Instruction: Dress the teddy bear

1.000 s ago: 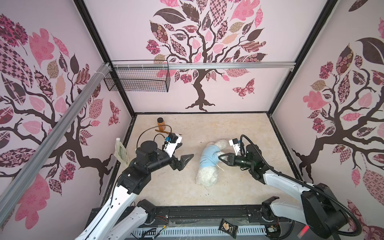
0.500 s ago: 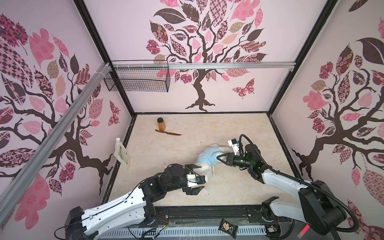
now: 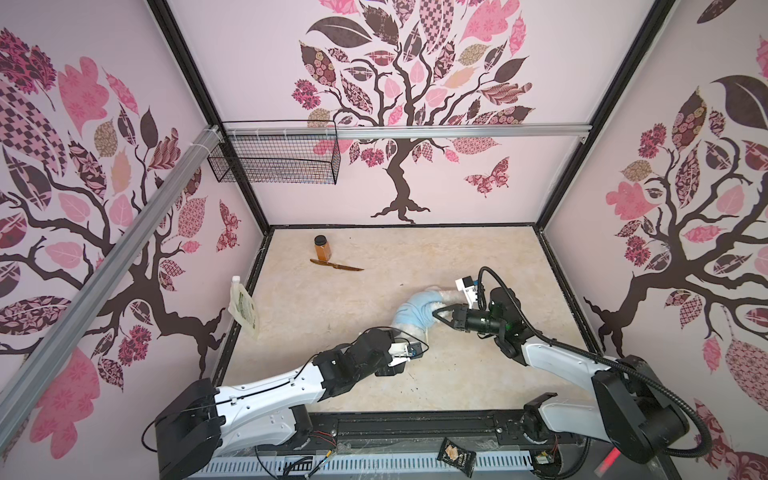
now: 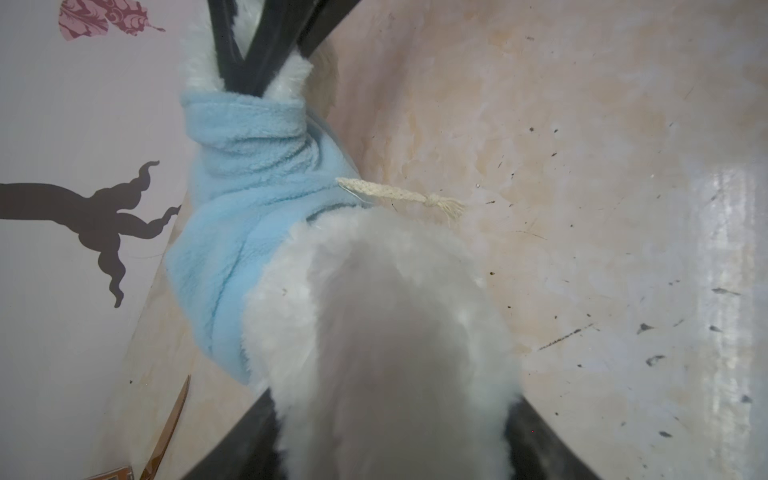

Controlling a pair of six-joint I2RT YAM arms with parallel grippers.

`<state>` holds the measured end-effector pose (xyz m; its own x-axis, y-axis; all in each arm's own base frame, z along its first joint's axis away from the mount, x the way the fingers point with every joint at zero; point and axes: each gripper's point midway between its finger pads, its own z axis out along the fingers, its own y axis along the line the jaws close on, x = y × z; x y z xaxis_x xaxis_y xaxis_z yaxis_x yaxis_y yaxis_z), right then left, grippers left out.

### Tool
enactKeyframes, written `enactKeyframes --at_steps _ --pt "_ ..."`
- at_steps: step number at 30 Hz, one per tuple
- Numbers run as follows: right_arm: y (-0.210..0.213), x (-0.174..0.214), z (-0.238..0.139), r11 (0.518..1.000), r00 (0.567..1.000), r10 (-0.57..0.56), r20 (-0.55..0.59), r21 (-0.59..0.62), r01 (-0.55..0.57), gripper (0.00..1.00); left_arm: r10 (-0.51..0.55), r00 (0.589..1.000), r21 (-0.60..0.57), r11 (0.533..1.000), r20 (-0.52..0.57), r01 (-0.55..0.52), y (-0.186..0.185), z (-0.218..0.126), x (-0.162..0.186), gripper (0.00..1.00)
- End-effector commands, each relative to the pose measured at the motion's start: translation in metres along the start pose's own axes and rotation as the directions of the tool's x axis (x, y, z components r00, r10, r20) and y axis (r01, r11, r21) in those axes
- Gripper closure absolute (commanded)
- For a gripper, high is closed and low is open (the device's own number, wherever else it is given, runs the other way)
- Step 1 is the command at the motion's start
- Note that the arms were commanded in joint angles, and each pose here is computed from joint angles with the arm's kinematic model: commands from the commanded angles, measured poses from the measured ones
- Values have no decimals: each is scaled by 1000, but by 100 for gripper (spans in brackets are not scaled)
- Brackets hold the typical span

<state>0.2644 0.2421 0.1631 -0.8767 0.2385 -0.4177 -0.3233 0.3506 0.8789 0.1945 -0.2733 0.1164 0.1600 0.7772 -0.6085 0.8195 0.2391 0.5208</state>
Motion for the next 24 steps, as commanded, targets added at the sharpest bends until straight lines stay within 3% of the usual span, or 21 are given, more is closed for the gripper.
enactKeyframes --at_steps 1,3,5,8,12,16,20,24 --pt "16 -13 1 997 997 -76 15 -32 76 100 -159 987 -68 985 -12 158 26 -3 -12 57" --pt "11 -12 -1 991 991 -130 9 22 130 100 -273 962 -43 961 1 273 40 -16 -17 69" --pt "7 -13 -6 977 981 -196 8 82 195 100 -426 902 5 905 74 426 62 -39 -28 78" --pt "22 -9 -9 963 964 -267 -5 40 267 100 -523 825 44 849 215 527 94 -80 -49 100" --pt "60 7 -7 937 939 -341 -40 -91 337 100 -548 794 146 836 263 529 112 -116 -71 100" --pt "81 27 -5 930 935 -338 -105 -192 314 100 -628 757 206 777 183 595 130 -119 -63 100" --pt "75 46 -4 947 950 -273 -151 -214 238 99 -737 676 267 653 7 709 138 -97 -41 100" --pt "53 57 0 978 970 -154 -188 -171 122 98 -789 585 243 539 -189 806 139 -60 -20 100"
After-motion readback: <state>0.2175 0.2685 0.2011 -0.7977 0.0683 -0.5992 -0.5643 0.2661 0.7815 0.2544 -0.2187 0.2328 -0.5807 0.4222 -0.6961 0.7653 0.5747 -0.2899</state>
